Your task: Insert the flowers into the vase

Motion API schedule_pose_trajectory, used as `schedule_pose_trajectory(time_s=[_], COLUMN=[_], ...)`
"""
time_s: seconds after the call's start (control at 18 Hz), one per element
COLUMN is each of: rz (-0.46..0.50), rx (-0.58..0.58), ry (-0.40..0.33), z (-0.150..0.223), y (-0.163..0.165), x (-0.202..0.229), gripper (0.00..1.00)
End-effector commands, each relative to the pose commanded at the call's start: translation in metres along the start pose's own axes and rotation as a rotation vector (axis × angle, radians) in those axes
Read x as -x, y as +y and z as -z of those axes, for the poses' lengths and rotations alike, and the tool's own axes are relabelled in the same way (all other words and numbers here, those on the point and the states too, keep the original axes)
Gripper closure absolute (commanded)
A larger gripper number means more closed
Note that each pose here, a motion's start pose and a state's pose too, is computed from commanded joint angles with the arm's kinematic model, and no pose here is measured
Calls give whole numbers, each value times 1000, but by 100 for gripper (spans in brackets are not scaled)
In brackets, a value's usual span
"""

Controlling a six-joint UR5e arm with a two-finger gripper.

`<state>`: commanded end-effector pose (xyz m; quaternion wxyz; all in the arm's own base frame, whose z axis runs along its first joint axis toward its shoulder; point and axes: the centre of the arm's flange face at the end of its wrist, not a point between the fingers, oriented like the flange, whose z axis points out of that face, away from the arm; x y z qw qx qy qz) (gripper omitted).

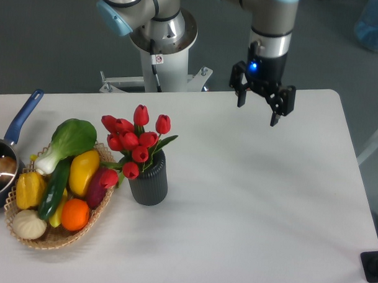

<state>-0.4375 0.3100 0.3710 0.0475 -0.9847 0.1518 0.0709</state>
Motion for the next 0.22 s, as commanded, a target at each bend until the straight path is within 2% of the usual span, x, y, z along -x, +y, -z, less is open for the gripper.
schedule_pose_trajectory(time_s=[0.22], rz=[-4], rx=[26], ry=[16], z=[-10], y=[4], x=[4], gripper=[0])
